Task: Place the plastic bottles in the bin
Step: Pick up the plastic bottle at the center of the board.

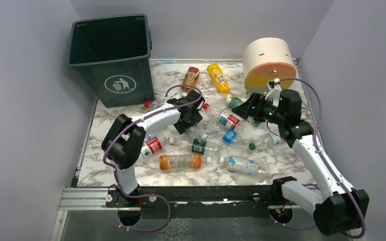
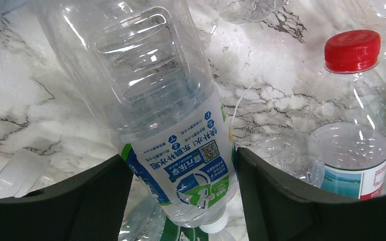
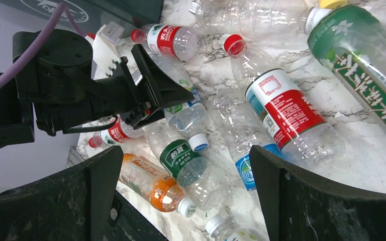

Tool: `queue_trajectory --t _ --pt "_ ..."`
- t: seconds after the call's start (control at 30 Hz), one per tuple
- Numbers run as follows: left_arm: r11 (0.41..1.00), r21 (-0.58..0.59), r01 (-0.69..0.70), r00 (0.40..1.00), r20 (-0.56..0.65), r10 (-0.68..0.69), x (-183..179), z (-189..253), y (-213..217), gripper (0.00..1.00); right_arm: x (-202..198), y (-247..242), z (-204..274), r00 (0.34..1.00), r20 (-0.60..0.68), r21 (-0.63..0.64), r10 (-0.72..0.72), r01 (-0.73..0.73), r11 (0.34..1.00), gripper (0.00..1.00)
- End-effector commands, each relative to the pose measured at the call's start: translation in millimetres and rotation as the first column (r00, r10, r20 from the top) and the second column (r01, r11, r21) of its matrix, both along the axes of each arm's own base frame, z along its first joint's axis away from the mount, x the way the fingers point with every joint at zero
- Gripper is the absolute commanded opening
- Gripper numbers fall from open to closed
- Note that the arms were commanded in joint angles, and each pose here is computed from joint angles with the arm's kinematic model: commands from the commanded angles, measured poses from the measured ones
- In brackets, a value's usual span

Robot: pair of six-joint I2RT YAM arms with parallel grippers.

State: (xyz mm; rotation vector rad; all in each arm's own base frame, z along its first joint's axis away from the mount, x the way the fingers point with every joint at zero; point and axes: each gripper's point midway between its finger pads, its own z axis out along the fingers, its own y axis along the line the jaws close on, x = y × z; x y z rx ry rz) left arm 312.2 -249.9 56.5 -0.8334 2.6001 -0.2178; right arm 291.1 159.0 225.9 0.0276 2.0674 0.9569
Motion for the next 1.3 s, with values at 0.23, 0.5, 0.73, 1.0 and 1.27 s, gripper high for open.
queue_trajectory --t 0.23,0.5,0.73,1.0,1.27 --pt "0.999 0.014 -0.032 0.999 0.025 0.032 -3 17 12 0.63 -1 5 6 0.999 0.026 0.032 0.026 -0.027 0.999 1.00" --pt "0.999 -0.031 0.018 0.995 0.097 -0.015 5 48 -3 0.62 -1 6 4 0.999 0.017 0.042 0.029 -0.030 0.999 1.00" --pt "0.995 -0.083 0.050 0.986 0.163 -0.036 4 81 -10 0.61 -2 7 4 0.999 0.015 0.045 0.031 -0.032 0.998 0.99" --pt "0.989 -0.128 0.070 0.966 0.255 -0.036 4 121 -10 0.62 -1 9 6 0.999 0.012 0.055 0.038 -0.039 0.998 0.99" --pt "0.984 -0.130 0.120 0.906 0.420 -0.055 22 189 -11 0.65 -1 10 10 0.999 0.016 0.064 0.045 -0.046 0.997 0.99"
